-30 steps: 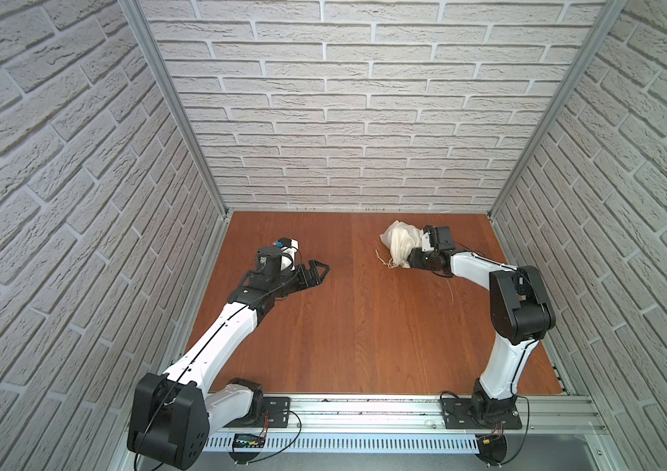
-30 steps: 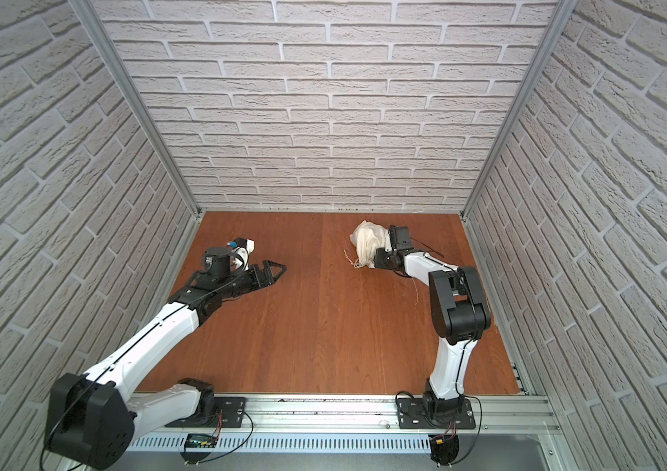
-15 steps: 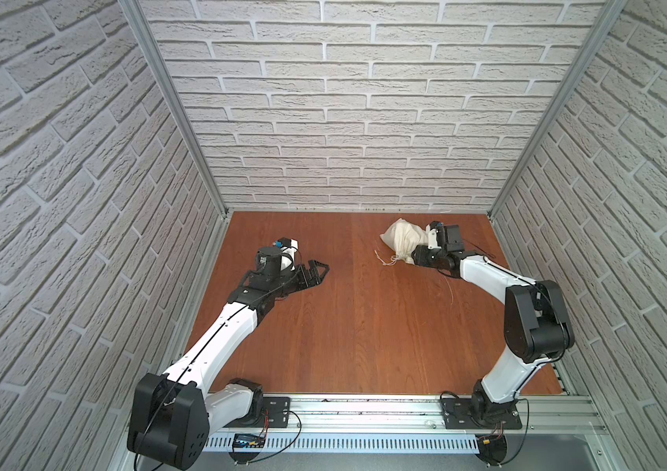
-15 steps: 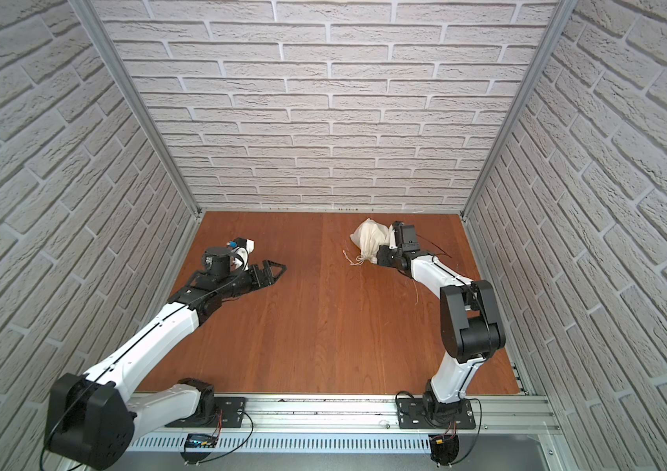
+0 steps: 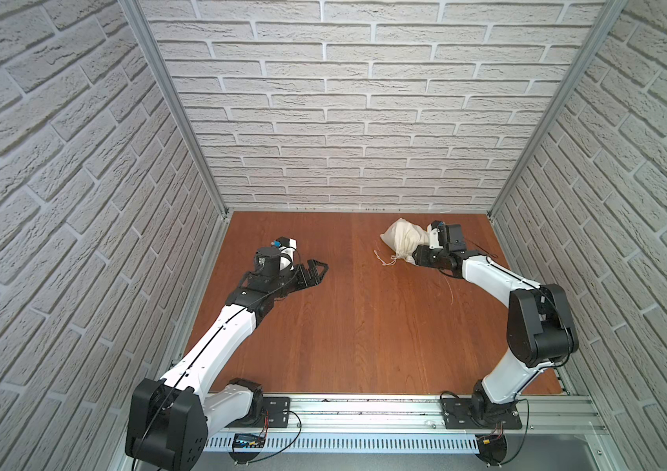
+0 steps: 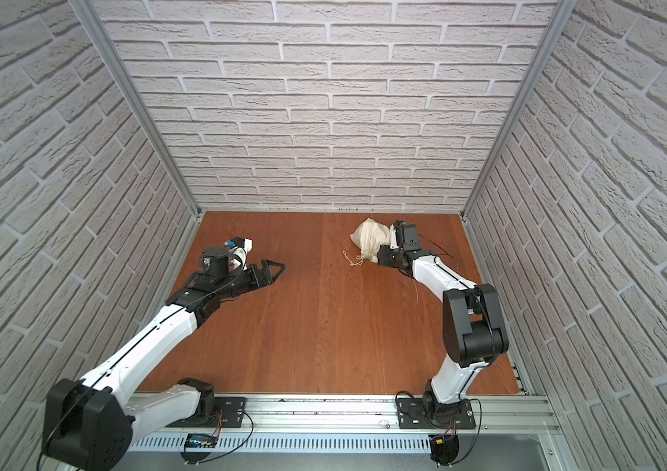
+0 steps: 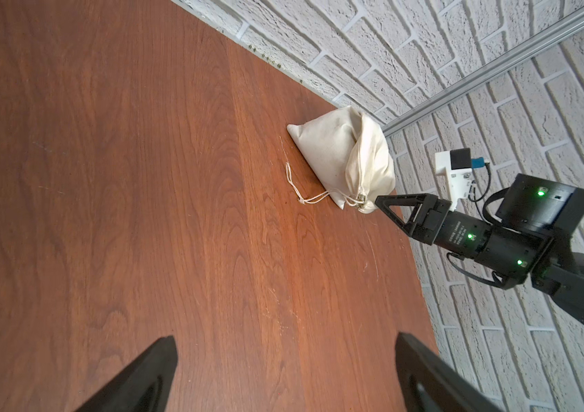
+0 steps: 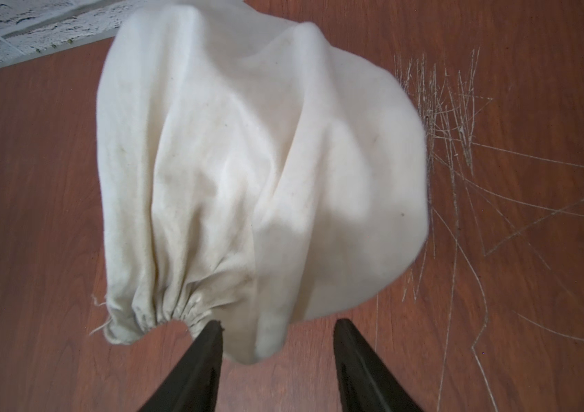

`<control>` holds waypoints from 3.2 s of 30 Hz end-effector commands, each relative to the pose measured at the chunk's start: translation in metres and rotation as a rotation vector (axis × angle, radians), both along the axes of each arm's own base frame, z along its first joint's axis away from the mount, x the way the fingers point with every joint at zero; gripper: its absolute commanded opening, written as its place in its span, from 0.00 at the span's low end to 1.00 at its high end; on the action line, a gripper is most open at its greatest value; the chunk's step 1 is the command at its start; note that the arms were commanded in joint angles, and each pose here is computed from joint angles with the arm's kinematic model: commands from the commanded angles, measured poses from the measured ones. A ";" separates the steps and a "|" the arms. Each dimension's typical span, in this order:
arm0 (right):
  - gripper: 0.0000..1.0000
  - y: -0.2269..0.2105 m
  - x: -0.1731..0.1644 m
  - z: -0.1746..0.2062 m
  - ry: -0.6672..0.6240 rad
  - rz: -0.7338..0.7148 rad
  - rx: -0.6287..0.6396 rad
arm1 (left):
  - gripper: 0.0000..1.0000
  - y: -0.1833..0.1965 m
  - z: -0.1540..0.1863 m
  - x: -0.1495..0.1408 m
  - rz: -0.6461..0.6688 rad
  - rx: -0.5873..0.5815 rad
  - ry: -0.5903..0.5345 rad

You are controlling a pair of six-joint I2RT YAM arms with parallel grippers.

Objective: Close the soil bag
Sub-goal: Place the soil bag at the center of the board, then reset both arms

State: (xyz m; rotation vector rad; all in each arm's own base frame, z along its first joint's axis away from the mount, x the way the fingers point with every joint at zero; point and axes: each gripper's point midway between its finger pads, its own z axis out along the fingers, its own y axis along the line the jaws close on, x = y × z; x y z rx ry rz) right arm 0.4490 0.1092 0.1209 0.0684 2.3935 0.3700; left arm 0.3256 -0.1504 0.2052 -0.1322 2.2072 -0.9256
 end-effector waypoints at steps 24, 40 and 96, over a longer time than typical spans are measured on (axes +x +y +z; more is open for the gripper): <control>0.94 -0.057 -0.069 0.130 -0.408 -0.098 -0.065 | 0.98 0.117 0.044 0.016 0.596 0.307 -0.182; 0.99 -0.144 -0.075 0.120 -0.507 -0.349 -0.038 | 0.98 0.146 0.080 0.045 0.578 0.514 -0.355; 0.99 -0.103 -0.062 0.011 -0.523 -0.060 -0.083 | 0.98 0.179 -0.116 0.062 0.416 0.718 -0.391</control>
